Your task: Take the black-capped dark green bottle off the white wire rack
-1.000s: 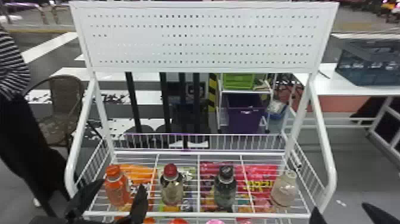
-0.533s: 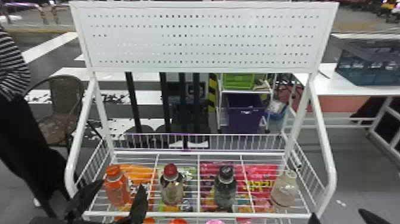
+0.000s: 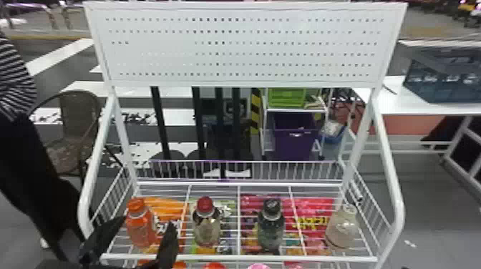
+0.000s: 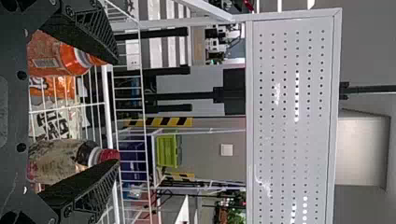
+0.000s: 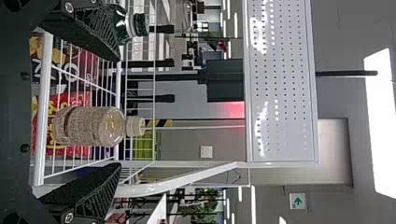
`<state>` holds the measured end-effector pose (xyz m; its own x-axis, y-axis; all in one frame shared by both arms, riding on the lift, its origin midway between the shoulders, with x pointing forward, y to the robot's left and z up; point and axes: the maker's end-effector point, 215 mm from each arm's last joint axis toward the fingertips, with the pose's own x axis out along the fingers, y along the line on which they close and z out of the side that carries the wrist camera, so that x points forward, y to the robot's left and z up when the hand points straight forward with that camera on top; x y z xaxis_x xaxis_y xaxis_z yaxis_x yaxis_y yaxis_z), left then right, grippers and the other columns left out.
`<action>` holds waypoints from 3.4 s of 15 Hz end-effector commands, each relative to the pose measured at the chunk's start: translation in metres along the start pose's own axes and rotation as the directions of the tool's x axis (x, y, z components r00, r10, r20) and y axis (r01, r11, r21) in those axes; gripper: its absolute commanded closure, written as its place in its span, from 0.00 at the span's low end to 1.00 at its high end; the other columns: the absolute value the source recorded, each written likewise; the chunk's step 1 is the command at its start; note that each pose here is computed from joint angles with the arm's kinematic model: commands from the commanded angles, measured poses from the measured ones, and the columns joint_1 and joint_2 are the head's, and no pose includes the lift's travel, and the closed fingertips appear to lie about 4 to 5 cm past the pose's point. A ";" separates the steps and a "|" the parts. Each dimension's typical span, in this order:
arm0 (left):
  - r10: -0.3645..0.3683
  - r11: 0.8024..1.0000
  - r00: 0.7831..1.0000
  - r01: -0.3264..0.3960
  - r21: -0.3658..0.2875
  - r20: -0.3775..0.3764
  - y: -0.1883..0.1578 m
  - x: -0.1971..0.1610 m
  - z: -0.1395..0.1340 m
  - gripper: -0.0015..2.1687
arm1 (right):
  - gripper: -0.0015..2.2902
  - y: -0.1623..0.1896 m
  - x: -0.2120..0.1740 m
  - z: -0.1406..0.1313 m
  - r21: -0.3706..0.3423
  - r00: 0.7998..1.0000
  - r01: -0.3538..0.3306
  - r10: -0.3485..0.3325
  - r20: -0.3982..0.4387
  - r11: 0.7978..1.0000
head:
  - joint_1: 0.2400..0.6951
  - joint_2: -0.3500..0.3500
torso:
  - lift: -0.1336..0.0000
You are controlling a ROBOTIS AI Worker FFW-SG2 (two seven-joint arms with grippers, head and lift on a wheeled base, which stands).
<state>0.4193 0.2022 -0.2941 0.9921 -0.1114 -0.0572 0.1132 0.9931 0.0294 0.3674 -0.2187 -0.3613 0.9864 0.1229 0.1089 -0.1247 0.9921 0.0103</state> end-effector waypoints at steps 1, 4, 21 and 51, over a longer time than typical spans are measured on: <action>-0.002 1.000 1.000 0.002 0.001 -0.008 -0.001 0.001 -0.002 0.07 | 0.04 0.019 0.015 -0.027 0.021 0.999 -0.036 0.036 -0.004 0.999 | 0.57 0.50 | 1.00; -0.003 1.000 1.000 0.003 0.005 -0.019 -0.001 0.002 -0.005 0.07 | 0.04 0.058 0.048 -0.055 0.054 0.994 -0.101 0.103 -0.046 0.993 | 0.57 0.50 | 1.00; 0.003 1.000 0.999 -0.003 0.019 -0.046 0.008 0.002 -0.021 0.07 | 0.04 0.137 0.175 -0.097 0.029 0.969 -0.170 0.173 -0.179 0.985 | 0.57 0.50 | 1.00; 0.027 1.000 1.000 -0.027 0.006 0.014 0.014 0.002 -0.001 0.07 | 0.73 -0.033 0.000 0.063 -0.063 0.992 0.082 -0.087 -0.088 0.995 | 0.57 0.50 | 1.00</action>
<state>0.4227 0.2147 -0.2963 0.9952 -0.0864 -0.0449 0.0880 0.9955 0.0363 0.3779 -0.2452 -0.3027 0.9988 0.0478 0.0092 -0.0473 0.9979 -0.0432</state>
